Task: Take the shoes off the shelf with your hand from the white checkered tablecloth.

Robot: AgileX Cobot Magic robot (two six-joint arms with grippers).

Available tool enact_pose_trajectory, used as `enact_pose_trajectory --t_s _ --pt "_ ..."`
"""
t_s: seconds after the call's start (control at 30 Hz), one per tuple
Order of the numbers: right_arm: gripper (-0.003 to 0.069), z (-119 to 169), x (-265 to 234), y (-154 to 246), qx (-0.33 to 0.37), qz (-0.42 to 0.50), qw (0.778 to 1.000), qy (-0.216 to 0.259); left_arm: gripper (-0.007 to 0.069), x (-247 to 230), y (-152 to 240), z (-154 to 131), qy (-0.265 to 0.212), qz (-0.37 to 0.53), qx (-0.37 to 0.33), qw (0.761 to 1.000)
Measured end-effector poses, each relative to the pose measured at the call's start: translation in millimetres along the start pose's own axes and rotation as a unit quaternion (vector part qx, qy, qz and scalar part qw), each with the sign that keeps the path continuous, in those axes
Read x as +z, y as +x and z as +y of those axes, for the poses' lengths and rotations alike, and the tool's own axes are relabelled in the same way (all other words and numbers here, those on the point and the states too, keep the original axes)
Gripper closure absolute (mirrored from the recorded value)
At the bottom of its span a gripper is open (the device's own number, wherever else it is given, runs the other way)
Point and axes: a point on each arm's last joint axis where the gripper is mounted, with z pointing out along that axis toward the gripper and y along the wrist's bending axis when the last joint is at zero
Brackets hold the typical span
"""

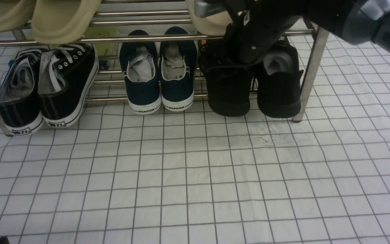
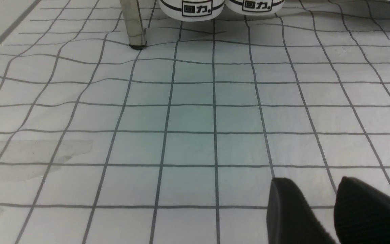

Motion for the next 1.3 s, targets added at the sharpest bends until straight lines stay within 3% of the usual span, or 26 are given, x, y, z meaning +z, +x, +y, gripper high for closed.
enact_pose_trajectory --t_s 0.17,0.47,0.6,0.67,0.7,0.73,0.83,1.03,1.3 --pt "0.0140 -2.6 8.7 -3.2 -0.007 -0.023 1.000 0.010 0.0385 0.0 0.0 0.0 0.000 0.000 0.000 1.000" --pt "0.0157 -7.6 43.3 5.1 -0.015 -0.011 1.000 0.023 0.0385 0.0 0.0 0.0 0.000 0.000 0.000 1.000" --pt "0.0228 -7.9 45.9 5.9 -0.017 -0.009 1.000 0.023 0.0385 0.0 0.0 0.0 0.000 0.000 0.000 1.000" --pt "0.0358 -8.0 46.0 6.9 -0.020 -0.004 1.000 0.024 0.0385 0.0 0.0 0.0 0.000 0.000 0.000 1.000" --pt "0.0371 -8.1 46.0 7.0 -0.021 -0.003 0.999 0.024 0.0385 0.0 0.0 0.0 0.000 0.000 0.000 1.000" --pt "0.0487 -8.0 44.6 7.8 -0.022 0.003 0.999 0.024 0.0385 0.0 0.0 0.0 0.000 0.000 0.000 1.000" --pt "0.0643 -7.2 37.8 9.1 -0.022 0.019 0.999 0.022 0.0385 0.0 0.0 0.0 0.000 0.000 0.000 1.000" --pt "0.0656 1.6 -12.0 18.4 -0.018 0.110 0.994 -0.007 0.0385 0.0 0.0 0.0 0.000 0.000 0.000 1.000" --pt "0.0654 26.7 -92.9 26.2 -0.033 0.092 0.994 -0.054 0.0385 0.0 0.0 0.0 0.000 0.000 0.000 1.000"
